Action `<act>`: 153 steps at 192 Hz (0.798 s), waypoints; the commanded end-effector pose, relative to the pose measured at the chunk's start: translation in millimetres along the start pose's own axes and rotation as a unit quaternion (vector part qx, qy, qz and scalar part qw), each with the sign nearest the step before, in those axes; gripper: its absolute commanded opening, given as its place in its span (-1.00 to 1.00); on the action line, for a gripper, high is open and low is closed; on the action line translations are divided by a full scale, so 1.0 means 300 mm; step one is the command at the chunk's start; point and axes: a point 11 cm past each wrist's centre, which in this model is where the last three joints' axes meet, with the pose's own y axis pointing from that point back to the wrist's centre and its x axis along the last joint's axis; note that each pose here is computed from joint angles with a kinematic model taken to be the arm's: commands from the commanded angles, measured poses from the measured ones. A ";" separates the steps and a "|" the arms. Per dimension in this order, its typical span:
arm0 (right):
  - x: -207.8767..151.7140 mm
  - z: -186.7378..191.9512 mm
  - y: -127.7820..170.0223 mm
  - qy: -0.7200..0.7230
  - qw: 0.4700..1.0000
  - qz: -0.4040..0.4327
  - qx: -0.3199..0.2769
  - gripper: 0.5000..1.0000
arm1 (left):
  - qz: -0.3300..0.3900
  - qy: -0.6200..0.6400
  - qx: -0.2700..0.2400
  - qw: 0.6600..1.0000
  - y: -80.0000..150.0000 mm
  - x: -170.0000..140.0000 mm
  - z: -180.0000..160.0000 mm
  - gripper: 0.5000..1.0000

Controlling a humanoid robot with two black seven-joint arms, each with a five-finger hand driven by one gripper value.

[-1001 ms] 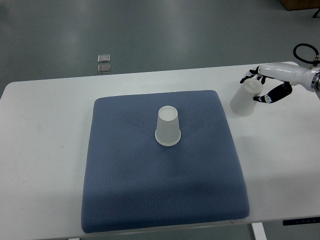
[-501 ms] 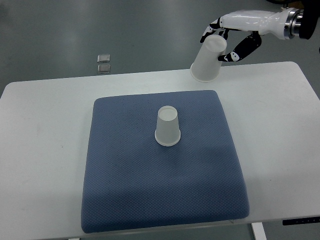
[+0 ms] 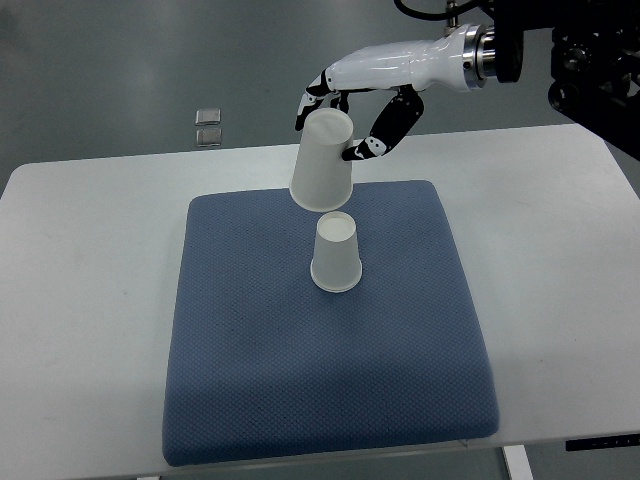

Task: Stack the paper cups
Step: 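Lower the held cup onto the upside-down cup on the pad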

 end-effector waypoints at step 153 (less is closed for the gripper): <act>-0.130 0.035 -0.052 -0.012 0.999 -0.046 -0.015 -0.59 | 0.000 0.000 0.000 1.000 0.000 0.000 0.000 1.00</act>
